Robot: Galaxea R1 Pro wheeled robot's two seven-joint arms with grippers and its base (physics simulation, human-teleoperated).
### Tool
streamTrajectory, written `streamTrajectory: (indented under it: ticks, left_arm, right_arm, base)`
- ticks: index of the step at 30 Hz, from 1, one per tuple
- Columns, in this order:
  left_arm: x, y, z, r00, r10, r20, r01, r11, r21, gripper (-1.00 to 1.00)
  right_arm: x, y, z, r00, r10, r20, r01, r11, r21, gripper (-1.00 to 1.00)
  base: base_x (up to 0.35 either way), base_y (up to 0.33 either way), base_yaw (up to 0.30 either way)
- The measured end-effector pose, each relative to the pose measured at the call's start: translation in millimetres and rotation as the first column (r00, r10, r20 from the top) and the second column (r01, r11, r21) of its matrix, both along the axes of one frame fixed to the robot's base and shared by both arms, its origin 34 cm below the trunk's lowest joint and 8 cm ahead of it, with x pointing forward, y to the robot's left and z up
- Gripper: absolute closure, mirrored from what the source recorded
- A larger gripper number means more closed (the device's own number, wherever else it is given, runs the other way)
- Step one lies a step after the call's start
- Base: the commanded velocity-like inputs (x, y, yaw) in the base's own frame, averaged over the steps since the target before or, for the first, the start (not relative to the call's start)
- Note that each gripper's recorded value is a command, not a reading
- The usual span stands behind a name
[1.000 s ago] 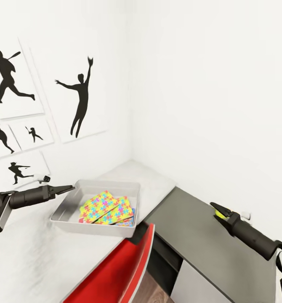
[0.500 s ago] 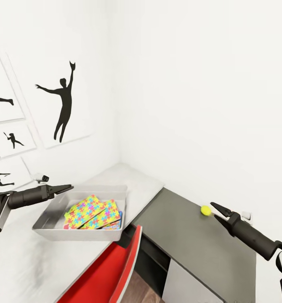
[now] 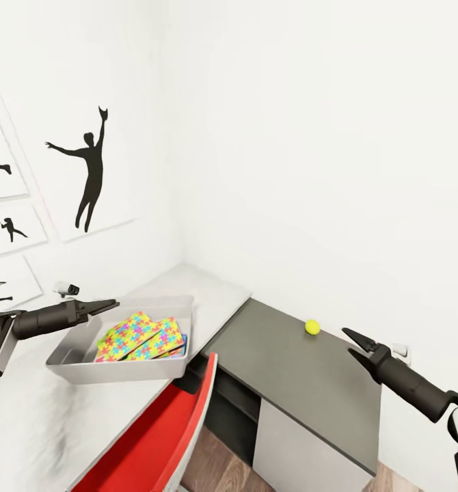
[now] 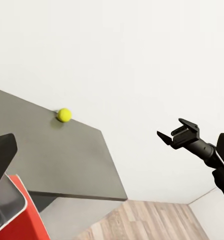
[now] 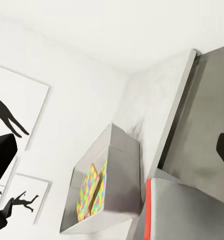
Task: Put all the toys in the child's room - the three board games (two on the bed and one on the table), the two jigsaw puzzles on the table, and the tennis ball on the table - inside the toy box on the table in the child's room.
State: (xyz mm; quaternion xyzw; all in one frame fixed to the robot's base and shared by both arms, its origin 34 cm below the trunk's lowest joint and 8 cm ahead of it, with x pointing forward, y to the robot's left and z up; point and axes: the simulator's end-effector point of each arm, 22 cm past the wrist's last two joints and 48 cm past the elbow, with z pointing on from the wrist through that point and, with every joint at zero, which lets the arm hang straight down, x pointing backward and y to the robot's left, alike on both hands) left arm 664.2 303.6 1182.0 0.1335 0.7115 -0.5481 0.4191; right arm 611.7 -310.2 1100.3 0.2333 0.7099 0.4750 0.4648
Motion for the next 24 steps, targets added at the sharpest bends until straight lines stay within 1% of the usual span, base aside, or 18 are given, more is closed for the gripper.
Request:
streamTrajectory:
  ticks: [24]
  left_arm:
    - [-0.1, -0.7, 0.2, 1.000, -0.001, 0.002, 0.001, 1.000, 0.000, -1.00]
  right_arm:
    - [0.4, 0.8, -0.6, 1.000, -0.003, 0.001, 0.003, 1.000, 0.002, -1.00]
  base:
    - [-0.004, 0.000, -0.002]
